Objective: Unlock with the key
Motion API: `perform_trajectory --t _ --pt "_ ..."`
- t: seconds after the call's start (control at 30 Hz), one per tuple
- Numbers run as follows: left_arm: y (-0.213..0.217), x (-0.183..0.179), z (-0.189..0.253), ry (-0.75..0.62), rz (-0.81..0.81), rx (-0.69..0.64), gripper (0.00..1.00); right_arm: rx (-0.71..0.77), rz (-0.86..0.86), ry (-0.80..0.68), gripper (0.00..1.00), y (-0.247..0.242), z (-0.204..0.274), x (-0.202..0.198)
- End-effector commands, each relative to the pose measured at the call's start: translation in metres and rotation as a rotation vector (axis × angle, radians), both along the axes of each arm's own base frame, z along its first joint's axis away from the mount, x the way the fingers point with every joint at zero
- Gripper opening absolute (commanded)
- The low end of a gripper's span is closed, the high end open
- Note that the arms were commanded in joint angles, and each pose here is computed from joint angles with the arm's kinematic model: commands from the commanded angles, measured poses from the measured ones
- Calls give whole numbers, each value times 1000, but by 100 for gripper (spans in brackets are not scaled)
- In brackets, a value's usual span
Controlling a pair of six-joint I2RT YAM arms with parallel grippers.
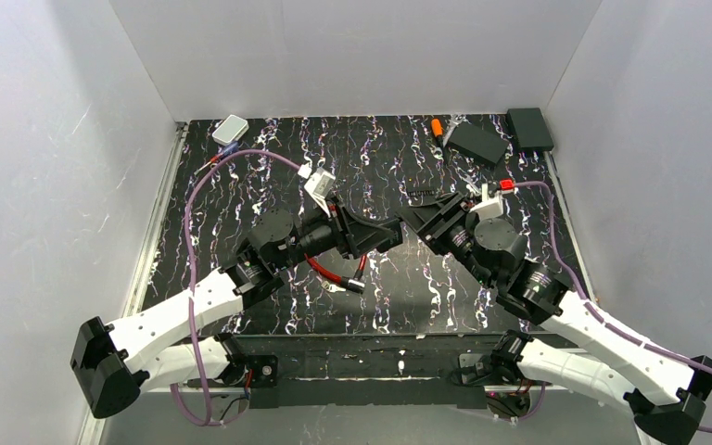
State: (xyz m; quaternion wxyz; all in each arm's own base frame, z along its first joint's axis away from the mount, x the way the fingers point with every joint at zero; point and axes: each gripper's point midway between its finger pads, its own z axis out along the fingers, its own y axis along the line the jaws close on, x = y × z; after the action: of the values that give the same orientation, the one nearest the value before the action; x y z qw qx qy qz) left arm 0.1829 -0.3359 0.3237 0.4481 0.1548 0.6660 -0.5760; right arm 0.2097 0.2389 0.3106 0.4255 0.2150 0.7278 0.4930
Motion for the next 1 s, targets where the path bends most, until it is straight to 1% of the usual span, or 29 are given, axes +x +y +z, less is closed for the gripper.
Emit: perform_trajectory --t 0.0,0.1,0.2,0.37,0.47,0.53,0.73,0.87,0.97 --pt "4 -7 62 -127 -22 -142 0 49 -24 -57 59 2 24 7" --pt "3 -7 59 -116 -30 -140 0 39 -14 -57 46 7 21 9" --pt "2 -8 56 -104 -34 -144 0 42 4 -75 36 10 21 9" --pt "5 -14 56 -77 -50 -170 0 79 40 -196 20 9 36 2" --pt "9 -19 53 -34 -62 -192 0 80 74 -301 8 7 46 -6" --pt "12 -22 51 -3 -74 -211 0 70 107 -370 2 7 50 -13" --pt "18 -36 54 55 -155 -257 0 7 205 -554 1 10 57 -32" --pt "20 -38 54 153 -205 -274 0 -25 286 -668 1 15 68 -48" --pt "19 -39 52 209 -237 -271 0 -35 315 -708 1 17 71 -53"
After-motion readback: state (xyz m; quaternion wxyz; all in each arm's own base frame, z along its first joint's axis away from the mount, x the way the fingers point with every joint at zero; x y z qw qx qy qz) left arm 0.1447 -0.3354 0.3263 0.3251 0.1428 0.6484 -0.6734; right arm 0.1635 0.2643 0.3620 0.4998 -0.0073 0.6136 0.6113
